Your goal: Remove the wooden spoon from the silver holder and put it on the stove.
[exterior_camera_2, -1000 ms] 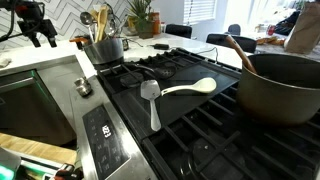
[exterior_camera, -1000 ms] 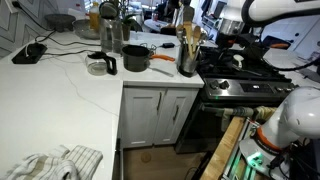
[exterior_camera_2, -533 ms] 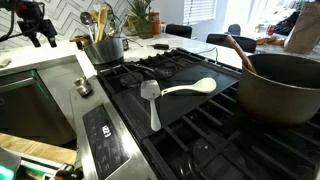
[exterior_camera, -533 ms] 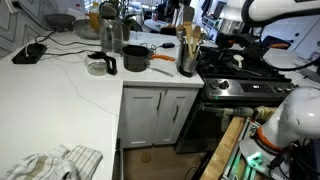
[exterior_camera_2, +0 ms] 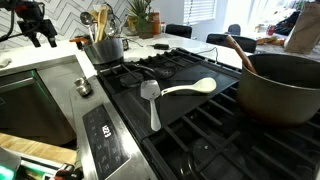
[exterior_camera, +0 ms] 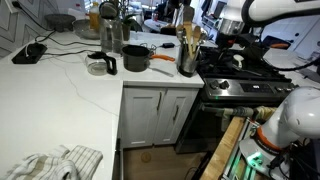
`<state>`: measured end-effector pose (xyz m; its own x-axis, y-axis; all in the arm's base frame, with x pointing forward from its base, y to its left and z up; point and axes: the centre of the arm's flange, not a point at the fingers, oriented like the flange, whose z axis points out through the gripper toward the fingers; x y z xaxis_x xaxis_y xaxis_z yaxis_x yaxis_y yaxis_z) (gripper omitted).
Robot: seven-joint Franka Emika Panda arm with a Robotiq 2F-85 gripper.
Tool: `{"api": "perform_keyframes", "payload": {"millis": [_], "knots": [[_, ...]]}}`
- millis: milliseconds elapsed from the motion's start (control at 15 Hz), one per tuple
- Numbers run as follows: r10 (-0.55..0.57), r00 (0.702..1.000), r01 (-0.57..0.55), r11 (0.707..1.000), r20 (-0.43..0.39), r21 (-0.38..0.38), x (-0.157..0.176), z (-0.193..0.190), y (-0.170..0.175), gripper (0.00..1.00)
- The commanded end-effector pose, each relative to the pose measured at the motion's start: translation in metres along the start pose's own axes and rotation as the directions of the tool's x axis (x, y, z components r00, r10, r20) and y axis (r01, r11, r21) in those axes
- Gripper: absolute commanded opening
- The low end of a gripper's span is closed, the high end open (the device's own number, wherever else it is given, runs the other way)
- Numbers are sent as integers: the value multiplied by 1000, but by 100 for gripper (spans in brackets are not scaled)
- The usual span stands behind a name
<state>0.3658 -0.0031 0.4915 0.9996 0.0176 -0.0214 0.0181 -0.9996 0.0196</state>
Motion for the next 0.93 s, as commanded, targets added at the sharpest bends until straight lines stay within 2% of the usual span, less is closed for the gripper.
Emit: {"api": "perform_keyframes", "payload": {"millis": [0,333,533,667,800,867], "knots": [[44,999,-44,998,-22,-32,2,-3,13,100],[137,986,-143,988,-91,-60,10,-17,57,100],[204,960,-221,972,-193,-73,19,-29,83,100],[243,932,-276,956,-269,-94,28,-36,97,100],[266,917,-304,949,-299,-87,37,-37,107,100],[231,932,-261,962,-278,-75,24,-41,96,100]]}}
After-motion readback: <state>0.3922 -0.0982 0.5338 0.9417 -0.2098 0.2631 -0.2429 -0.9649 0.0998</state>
